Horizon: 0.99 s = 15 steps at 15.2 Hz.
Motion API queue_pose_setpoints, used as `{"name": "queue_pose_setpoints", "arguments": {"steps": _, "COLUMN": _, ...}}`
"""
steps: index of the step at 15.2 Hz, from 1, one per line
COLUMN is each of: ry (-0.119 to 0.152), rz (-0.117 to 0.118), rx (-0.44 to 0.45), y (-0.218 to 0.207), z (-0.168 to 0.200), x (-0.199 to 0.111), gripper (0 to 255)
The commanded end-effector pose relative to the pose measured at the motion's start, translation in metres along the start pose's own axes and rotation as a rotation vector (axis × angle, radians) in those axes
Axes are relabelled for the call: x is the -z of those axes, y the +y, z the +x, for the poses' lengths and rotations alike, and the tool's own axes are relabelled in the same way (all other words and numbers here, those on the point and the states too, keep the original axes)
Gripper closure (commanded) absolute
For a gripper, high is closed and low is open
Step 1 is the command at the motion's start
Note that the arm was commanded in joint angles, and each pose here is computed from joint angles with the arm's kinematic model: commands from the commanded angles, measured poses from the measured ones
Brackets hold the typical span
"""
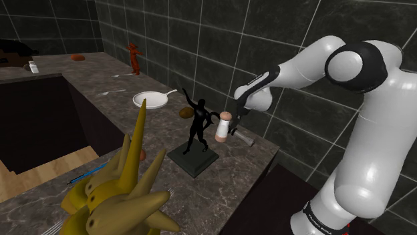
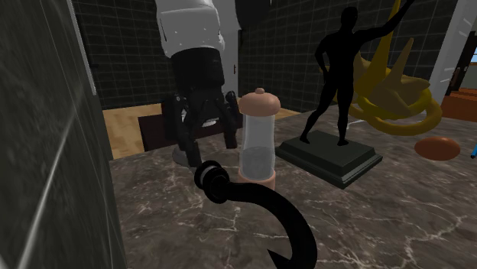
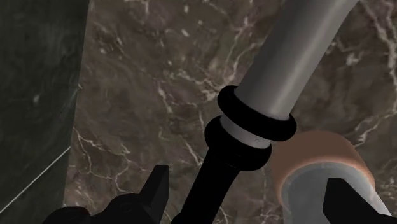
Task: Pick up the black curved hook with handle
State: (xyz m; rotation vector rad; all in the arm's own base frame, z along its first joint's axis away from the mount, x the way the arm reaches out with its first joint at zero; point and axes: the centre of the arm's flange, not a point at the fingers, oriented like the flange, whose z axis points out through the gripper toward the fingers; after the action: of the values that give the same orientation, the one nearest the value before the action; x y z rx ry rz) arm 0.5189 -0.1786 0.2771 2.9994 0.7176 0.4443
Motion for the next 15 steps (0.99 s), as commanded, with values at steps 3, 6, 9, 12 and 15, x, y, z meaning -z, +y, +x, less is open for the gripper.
{"name": "queue_pose_setpoints", "arguments": {"steps": 3, "ry": 0.013, "rz": 0.000, "rx": 0.011, "y": 0.002, "z": 0.000, "x": -0.026, "gripper": 0}}
{"name": "queue_pose_setpoints", "arguments": {"steps": 6, "ry": 0.013, "rz": 0.000, "rx": 0.011, "y": 0.001, "z": -0.004, "x": -0.041, "gripper": 0}}
{"name": "queue_pose_setpoints", "arguments": {"steps": 9, "ry": 0.013, "rz": 0.000, "rx": 0.011, "y": 0.000, "z": -0.007, "x": -0.049, "gripper": 0}}
{"name": "queue_pose_setpoints", "arguments": {"steps": 12, "ry": 0.013, "rz": 0.000, "rx": 0.011, "y": 0.001, "z": -0.007, "x": -0.049, "gripper": 255}}
{"name": "queue_pose_setpoints", "arguments": {"steps": 15, "ry": 0.013, "rz": 0.000, "rx": 0.011, "y": 0.000, "z": -0.007, "x": -0.049, "gripper": 255}}
